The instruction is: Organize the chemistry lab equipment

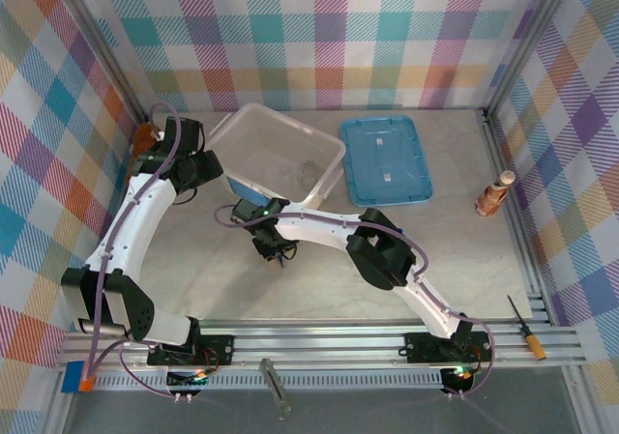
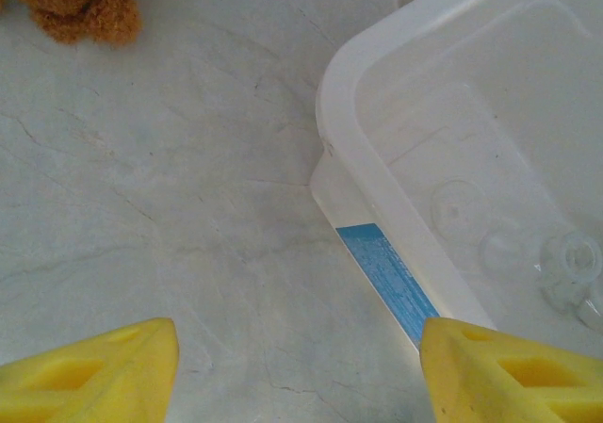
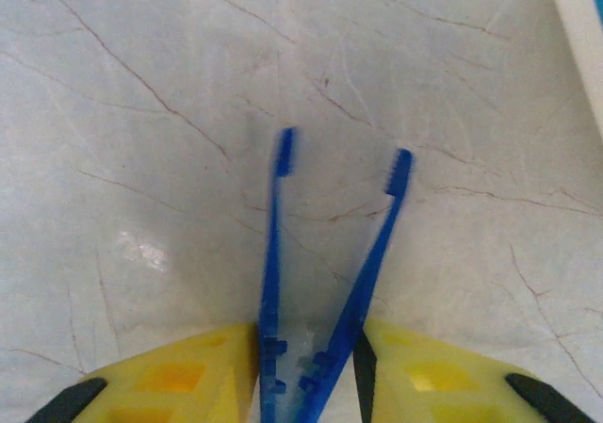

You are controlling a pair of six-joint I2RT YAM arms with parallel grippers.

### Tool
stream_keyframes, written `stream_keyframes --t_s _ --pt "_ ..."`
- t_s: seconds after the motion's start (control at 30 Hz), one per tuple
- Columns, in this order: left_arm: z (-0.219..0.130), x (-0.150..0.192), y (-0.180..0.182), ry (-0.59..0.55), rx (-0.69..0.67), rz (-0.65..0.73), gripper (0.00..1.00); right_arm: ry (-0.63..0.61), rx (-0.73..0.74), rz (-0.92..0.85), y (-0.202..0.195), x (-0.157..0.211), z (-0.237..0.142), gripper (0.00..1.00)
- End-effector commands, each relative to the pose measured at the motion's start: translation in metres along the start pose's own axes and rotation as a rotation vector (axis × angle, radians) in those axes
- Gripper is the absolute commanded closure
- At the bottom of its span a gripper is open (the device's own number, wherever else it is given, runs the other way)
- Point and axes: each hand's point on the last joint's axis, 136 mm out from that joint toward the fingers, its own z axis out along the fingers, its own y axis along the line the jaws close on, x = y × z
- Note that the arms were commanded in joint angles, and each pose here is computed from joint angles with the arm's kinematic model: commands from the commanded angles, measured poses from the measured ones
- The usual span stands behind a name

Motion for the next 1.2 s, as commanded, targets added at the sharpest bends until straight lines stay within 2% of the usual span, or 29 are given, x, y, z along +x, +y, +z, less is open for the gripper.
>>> stream_keyframes --t_s 0.0,0.3,0.63,0.8,1.17 --pt "0.003 -0.002 0.004 -0.005 -0.002 -0.009 0.32 0.025 -0.001 -0.023 0.009 0.006 0.029 0.68" --pt "0.000 -0.003 0.005 -0.017 -0.001 -0.012 0.32 -0.015 -0.020 -0.024 0.006 0.006 0.014 0.71" --pt "-0.012 -0.009 0.007 -0.055 0.004 -0.021 0.32 -0.093 -0.031 -0.055 0.004 -0.004 -0.028 0.76" --pt "-0.016 -0.011 0.010 -0.068 0.000 -0.031 0.32 -0.144 -0.037 -0.079 0.001 -0.008 -0.065 0.76" --pt "-0.022 -0.015 0.020 -0.098 0.006 -0.084 0.32 -0.303 -0.114 -0.127 0.000 -0.027 -0.170 0.76"
